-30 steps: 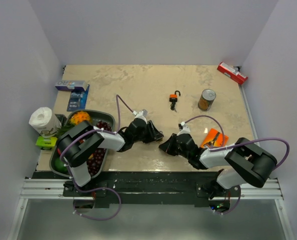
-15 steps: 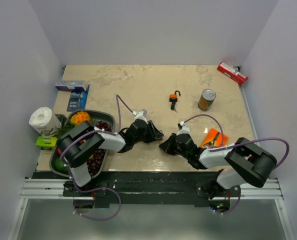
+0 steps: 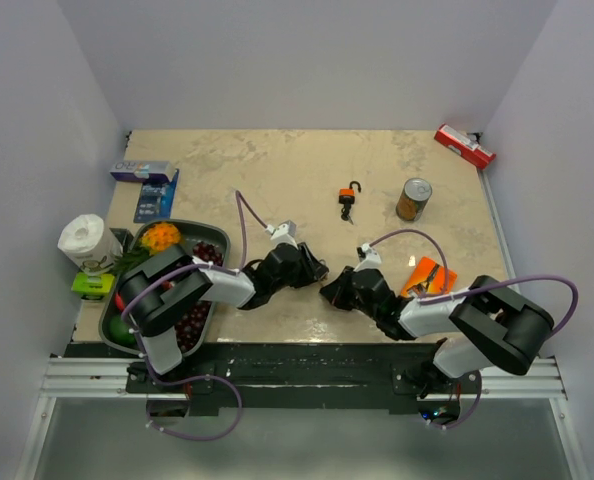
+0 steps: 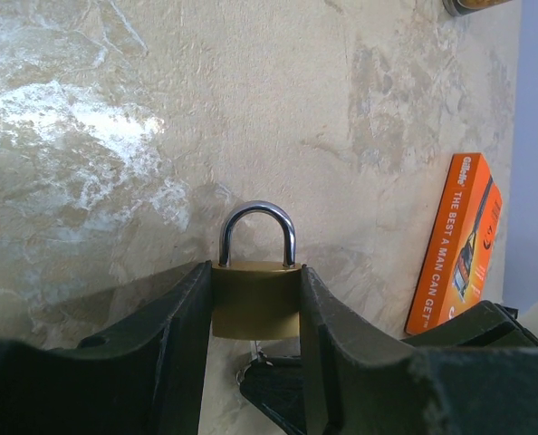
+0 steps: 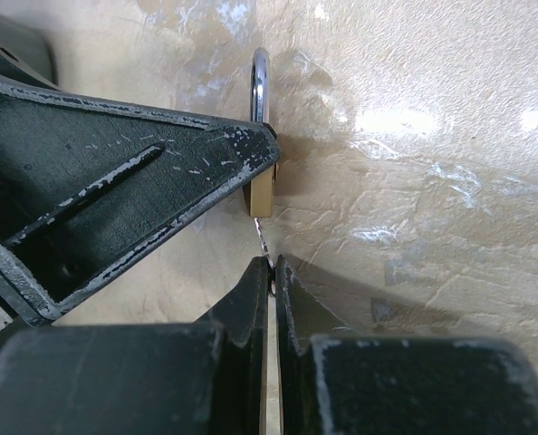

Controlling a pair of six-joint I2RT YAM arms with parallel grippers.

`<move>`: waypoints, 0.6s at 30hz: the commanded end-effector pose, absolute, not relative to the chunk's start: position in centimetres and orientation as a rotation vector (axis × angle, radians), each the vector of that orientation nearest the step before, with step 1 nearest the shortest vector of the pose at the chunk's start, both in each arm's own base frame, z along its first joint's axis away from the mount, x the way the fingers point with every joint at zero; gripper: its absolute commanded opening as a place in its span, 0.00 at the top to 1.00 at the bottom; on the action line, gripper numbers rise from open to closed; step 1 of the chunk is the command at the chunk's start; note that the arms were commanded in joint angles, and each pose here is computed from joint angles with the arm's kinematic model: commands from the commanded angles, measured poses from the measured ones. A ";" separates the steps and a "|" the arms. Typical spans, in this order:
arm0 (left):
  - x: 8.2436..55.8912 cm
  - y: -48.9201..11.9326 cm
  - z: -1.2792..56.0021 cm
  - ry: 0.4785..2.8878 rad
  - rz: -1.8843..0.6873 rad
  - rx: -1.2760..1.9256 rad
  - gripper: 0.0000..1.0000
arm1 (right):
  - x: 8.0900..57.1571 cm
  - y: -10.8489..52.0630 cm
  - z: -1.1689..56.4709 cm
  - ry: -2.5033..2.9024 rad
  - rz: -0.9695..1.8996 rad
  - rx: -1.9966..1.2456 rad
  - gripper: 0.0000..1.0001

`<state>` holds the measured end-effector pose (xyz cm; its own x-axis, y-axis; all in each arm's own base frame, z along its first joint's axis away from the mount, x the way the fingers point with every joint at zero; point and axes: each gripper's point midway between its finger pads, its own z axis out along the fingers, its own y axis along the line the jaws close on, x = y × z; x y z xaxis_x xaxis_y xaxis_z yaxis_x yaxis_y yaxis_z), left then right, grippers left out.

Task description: Unlock with the key

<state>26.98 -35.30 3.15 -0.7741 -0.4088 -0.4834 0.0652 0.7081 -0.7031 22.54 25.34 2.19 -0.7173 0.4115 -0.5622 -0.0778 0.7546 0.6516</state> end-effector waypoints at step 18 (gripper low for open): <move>21.9 -36.5 0.1 2.402 -0.992 -0.194 1.00 | 27.0 24.7 7.4 1.919 0.866 0.342 1.00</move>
<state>26.91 -35.83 3.06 -0.7481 -0.4599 -0.4784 0.0373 0.6906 -0.7223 22.74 24.87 2.27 -0.6903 0.4178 -0.5908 -0.0946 0.7573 0.6461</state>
